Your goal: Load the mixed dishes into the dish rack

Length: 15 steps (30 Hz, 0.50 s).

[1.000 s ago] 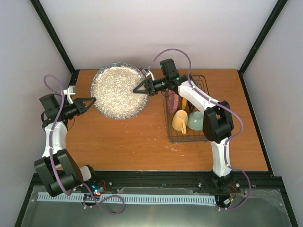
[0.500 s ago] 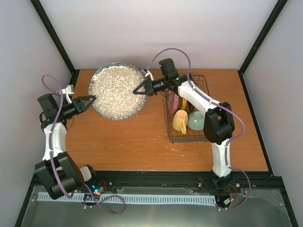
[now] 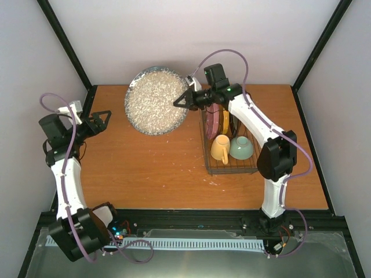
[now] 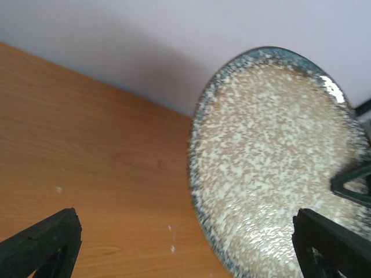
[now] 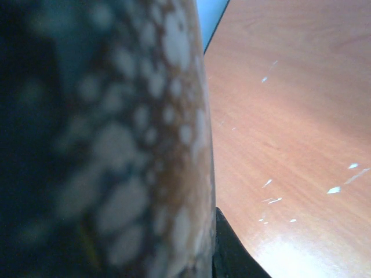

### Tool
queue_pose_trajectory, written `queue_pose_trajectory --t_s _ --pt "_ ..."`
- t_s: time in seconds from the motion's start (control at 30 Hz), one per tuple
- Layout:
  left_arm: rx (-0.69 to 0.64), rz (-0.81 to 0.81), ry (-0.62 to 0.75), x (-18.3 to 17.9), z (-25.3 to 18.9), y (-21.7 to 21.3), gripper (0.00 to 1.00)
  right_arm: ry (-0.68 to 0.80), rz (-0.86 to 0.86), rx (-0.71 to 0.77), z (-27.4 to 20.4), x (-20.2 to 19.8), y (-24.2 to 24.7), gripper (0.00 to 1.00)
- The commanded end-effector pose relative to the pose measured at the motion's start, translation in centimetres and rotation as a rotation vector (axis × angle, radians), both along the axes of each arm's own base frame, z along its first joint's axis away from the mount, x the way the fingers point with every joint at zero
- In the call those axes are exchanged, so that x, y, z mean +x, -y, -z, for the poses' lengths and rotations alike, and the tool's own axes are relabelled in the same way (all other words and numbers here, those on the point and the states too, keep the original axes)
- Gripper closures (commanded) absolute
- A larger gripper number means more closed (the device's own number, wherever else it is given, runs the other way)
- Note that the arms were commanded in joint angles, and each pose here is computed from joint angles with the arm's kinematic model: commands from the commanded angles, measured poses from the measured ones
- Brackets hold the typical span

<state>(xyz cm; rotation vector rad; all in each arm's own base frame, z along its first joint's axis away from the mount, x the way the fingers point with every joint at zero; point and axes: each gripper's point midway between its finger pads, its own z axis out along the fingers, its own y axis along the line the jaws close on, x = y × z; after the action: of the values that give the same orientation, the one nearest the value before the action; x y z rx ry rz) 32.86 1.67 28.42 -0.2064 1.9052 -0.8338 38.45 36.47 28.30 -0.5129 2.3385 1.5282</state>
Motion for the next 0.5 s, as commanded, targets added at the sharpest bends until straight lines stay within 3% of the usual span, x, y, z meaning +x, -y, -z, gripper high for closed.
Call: queue_pose_trajectory --t_s 0.0,0.47 --pt "0.113 -0.135 0.021 0.3 -1.4 -2.1 0.0 0.415 0.081 0.095 -14.1 -1.0 2.7 0.97" --pt "0.107 -0.146 -0.044 0.3 2.1 -2.5 0.0 0.761 0.789 -0.295 -21.5 -0.5 18.2 0.97"
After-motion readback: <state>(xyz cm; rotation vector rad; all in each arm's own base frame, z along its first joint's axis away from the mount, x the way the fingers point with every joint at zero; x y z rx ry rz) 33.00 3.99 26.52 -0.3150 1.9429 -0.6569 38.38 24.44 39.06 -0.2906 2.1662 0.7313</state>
